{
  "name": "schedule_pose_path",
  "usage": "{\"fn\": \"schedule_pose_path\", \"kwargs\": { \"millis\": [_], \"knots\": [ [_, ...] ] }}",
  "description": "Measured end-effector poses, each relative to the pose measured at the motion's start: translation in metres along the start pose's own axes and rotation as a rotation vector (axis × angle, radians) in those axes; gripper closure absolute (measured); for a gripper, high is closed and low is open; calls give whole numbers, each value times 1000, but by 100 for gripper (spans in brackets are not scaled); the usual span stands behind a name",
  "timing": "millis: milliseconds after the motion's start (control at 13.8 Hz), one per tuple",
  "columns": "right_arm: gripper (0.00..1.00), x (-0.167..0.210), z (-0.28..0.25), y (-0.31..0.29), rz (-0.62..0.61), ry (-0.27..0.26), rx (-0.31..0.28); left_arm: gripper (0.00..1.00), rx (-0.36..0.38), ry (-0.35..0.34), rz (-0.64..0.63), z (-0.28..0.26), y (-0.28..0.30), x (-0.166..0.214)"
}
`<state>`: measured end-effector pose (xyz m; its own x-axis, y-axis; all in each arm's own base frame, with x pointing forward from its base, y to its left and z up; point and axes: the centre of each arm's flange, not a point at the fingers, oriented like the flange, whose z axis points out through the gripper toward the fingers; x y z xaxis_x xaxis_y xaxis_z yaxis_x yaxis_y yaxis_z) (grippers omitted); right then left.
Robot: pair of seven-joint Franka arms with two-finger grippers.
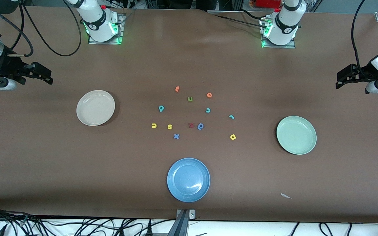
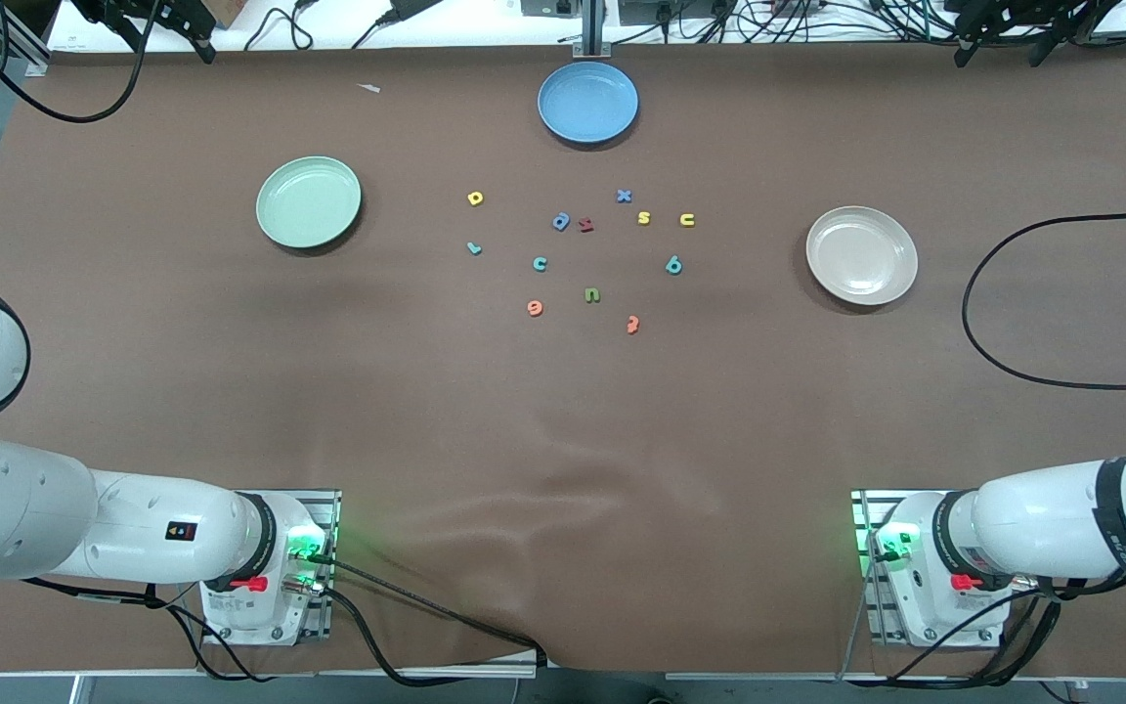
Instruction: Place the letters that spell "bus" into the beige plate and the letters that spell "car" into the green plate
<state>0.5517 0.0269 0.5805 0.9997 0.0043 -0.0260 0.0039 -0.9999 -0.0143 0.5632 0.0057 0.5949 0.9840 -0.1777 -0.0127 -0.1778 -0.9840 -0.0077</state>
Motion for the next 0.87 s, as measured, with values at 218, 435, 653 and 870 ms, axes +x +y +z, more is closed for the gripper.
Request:
{"fn": "schedule_pose_path", "kwargs": {
  "millis": [218, 435, 653, 870],
  "knots": [
    [0, 0, 0, 0, 0, 0, 0, 0, 0, 0, 0, 0, 0, 0],
    [0, -1, 0, 0, 0, -5, 0, 0, 0, 0, 0, 0, 0, 0],
    [0, -1, 1, 0, -1, -9, 0, 0, 0, 0, 0, 0, 0, 0],
    [0, -1, 1, 0, -1, -10, 0, 0, 0, 0, 0, 0, 0, 0]
  ]
}}
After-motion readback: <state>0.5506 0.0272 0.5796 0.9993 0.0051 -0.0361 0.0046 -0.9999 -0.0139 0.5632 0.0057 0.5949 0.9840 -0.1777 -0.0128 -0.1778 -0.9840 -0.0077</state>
